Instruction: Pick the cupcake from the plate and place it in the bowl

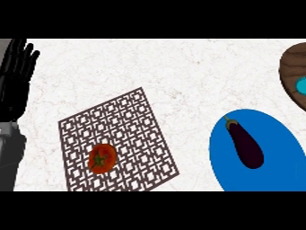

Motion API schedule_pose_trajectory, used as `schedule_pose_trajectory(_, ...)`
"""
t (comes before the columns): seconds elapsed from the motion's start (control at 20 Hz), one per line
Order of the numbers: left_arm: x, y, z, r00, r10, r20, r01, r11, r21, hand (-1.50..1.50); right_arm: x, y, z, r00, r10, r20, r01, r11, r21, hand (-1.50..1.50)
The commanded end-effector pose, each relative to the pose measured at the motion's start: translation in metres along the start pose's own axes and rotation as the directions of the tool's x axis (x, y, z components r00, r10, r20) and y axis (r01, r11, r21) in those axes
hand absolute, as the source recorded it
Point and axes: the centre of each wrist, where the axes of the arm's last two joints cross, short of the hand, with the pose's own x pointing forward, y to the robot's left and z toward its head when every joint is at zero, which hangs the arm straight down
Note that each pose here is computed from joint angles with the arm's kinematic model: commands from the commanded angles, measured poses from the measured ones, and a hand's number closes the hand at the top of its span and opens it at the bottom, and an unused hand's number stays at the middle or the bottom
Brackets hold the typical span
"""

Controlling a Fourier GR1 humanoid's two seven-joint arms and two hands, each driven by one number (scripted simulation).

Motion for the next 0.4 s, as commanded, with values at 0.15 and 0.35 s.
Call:
schedule_pose_trajectory(0.15, -0.001, 0.002, 0.002, 1.000, 0.012, -0.002, -0.012, 1.000, 0.007, 0.00, 0.002, -0.020, 0.017, 0.987, -0.151, 0.054, 0.151, 0.989, 0.011, -1.50)
schedule_pose_trajectory(0.35, 0.005, -0.003, -0.002, 1.000, 0.012, 0.023, -0.012, 1.000, -0.009, 0.00, 0.006, -0.024, 0.017, 0.985, -0.167, 0.048, 0.167, 0.986, 0.013, -1.50)
